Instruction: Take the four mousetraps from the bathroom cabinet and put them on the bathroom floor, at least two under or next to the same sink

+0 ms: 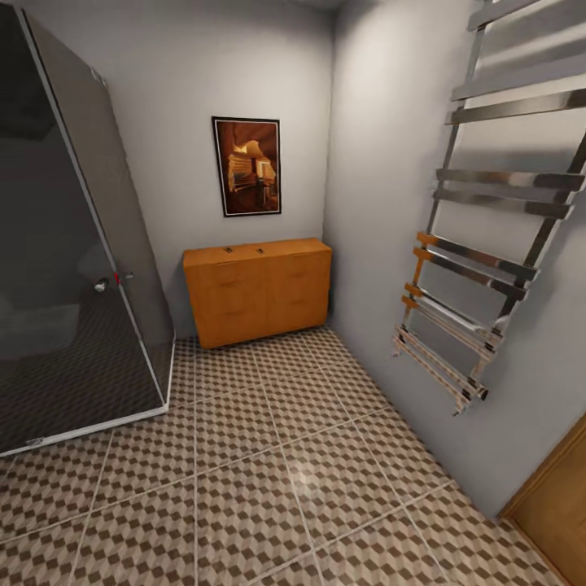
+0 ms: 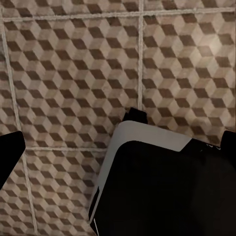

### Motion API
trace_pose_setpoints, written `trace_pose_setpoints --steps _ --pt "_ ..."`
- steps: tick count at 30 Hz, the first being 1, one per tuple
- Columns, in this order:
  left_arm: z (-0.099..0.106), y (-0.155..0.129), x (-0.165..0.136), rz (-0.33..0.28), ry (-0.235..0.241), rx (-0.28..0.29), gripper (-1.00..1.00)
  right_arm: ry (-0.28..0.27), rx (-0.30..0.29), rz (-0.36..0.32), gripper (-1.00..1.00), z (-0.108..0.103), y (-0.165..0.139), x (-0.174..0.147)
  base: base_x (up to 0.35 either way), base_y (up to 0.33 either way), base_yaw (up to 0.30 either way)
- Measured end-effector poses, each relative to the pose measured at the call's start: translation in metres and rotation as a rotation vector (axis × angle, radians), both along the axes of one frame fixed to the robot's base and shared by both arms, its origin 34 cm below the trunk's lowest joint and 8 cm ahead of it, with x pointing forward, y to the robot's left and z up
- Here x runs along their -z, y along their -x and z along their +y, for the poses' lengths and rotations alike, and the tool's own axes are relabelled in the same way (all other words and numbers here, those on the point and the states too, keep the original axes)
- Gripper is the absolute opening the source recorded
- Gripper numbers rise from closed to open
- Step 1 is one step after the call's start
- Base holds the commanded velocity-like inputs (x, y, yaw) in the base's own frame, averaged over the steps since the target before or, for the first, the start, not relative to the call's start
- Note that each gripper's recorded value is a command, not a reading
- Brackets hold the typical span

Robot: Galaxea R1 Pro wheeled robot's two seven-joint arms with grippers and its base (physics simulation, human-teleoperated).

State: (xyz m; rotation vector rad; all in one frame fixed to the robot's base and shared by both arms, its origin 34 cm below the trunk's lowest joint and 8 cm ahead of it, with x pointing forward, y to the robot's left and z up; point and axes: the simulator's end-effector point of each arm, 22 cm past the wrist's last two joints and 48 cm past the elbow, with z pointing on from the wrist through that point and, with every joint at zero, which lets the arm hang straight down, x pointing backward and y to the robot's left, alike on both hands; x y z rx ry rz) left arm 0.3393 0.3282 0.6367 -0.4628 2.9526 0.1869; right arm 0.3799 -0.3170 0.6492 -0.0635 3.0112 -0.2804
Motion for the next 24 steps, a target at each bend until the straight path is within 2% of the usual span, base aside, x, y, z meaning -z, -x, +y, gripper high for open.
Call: trace_pose_setpoints --steps 15,24 --pt "-0.0001 0.0 0.0 0.0 0.0 -0.001 1.0 0.0 0.0 0.001 1.0 -0.0001 0.0003 0.0001 0.335 0.0 0.287" --pt "-0.0001 -0.003 -0.0017 -0.008 0.0 -0.001 1.0 0.001 -0.001 -0.006 1.0 -0.0002 -0.0014 -0.0017 0.336 0.0 0.124"
